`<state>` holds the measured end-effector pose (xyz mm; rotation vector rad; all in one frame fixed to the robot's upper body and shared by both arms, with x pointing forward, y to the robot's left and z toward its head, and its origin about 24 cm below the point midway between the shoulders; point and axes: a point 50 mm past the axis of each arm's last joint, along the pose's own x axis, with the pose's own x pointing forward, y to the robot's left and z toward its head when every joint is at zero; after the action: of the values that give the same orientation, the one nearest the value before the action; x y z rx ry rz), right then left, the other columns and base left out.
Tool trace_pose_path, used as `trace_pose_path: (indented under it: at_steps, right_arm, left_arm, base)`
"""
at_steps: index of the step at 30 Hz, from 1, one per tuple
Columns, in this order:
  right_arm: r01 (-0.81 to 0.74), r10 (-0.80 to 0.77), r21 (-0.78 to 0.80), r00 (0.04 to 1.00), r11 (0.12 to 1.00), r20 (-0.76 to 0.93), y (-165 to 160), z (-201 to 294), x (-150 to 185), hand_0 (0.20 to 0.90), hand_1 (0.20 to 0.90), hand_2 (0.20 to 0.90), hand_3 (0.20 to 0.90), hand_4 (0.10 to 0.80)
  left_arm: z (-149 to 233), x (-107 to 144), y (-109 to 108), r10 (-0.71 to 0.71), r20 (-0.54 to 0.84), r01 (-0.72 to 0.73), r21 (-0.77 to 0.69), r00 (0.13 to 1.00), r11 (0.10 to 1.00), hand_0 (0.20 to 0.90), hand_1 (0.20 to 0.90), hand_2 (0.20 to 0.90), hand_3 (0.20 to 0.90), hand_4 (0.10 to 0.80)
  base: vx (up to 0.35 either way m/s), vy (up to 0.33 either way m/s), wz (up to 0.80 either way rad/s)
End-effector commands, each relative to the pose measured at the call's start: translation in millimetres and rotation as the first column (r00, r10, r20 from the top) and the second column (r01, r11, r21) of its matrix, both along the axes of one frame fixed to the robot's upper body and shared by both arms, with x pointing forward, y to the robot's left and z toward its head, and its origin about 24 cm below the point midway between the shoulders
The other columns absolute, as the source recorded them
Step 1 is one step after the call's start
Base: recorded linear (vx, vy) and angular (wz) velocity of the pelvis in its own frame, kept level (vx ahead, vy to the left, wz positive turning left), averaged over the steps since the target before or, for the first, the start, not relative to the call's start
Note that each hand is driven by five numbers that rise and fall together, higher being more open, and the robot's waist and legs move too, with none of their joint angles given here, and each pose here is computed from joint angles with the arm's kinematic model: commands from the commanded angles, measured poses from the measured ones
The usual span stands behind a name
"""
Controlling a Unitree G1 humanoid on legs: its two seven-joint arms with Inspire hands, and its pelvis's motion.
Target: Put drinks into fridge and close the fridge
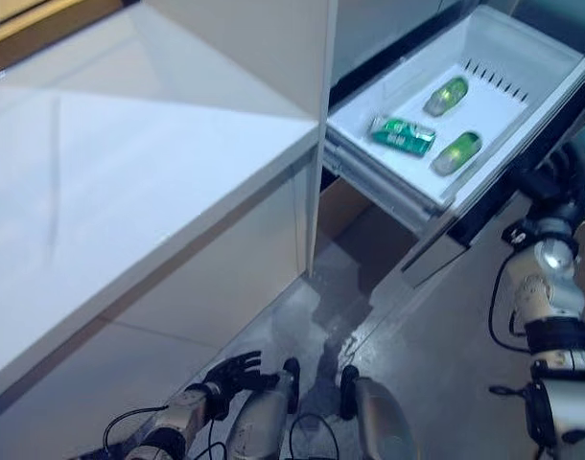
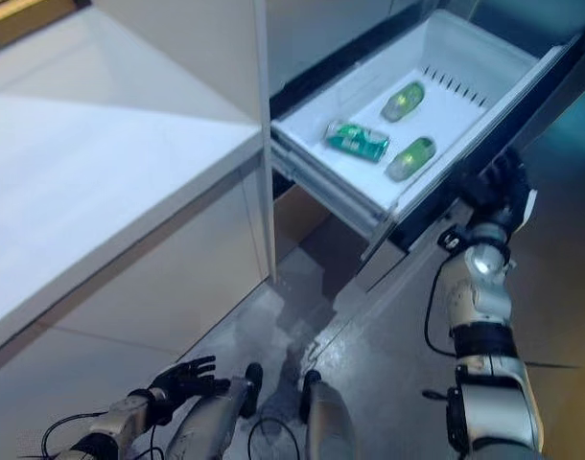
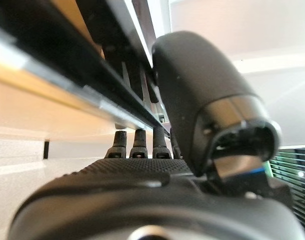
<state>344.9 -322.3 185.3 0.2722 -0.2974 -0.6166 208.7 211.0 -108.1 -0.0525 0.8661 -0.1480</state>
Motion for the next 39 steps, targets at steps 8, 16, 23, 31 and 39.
trace_pose_path:
  at_steps: [8, 16, 23, 31, 39]
  right_arm:
    - [-0.472, 0.516, -0.219, 0.821, 0.854, 0.246, 64.1, 77.9, 22.3, 0.900, 0.900, 0.900, 0.900, 0.800]
    - [-0.558, 0.660, -0.377, 0.713, 0.739, 0.238, 125.8, 128.0, 36.7, 0.900, 0.900, 0.900, 0.900, 0.800]
    - [-0.534, 0.658, -0.441, 0.727, 0.722, 0.197, 145.9, 152.5, 41.8, 0.900, 0.900, 0.900, 0.900, 0.800]
    - [-0.465, 0.602, -0.460, 0.771, 0.756, 0.209, 149.5, 156.4, 43.3, 0.900, 0.900, 0.900, 0.900, 0.800]
    - [-0.232, 0.419, -0.503, 0.858, 0.833, 0.297, 136.6, 144.8, 31.7, 0.900, 0.900, 0.900, 0.900, 0.800]
  left_arm:
    - [-16.0, -37.2, 26.3, 0.171, -0.120, -0.167, 0.044, 0.978, 0.985, 0.900, 0.900, 0.900, 0.900, 0.800]
    - [-12.3, -27.7, 14.0, 0.114, -0.075, -0.117, -0.036, 0.991, 0.993, 0.900, 0.900, 0.900, 0.900, 0.800]
    - [-11.7, -28.0, 10.0, 0.053, -0.068, -0.056, -0.042, 0.996, 0.998, 0.900, 0.900, 0.900, 0.900, 0.800]
    - [-16.8, -41.5, 19.5, 0.007, -0.111, -0.007, -0.001, 0.994, 1.000, 0.900, 0.900, 0.900, 0.900, 0.800]
    - [-19.0, -44.9, 20.5, 0.008, -0.113, -0.004, 0.038, 0.994, 0.999, 0.900, 0.900, 0.900, 0.900, 0.800]
  base:
    - [-0.054, 0.072, 0.01]
    - [-0.003, 0.028, -0.01]
    - [0.026, 0.022, 0.13]
    - [0.079, -0.010, 0.30]
    - [0.008, -0.012, -0.01]
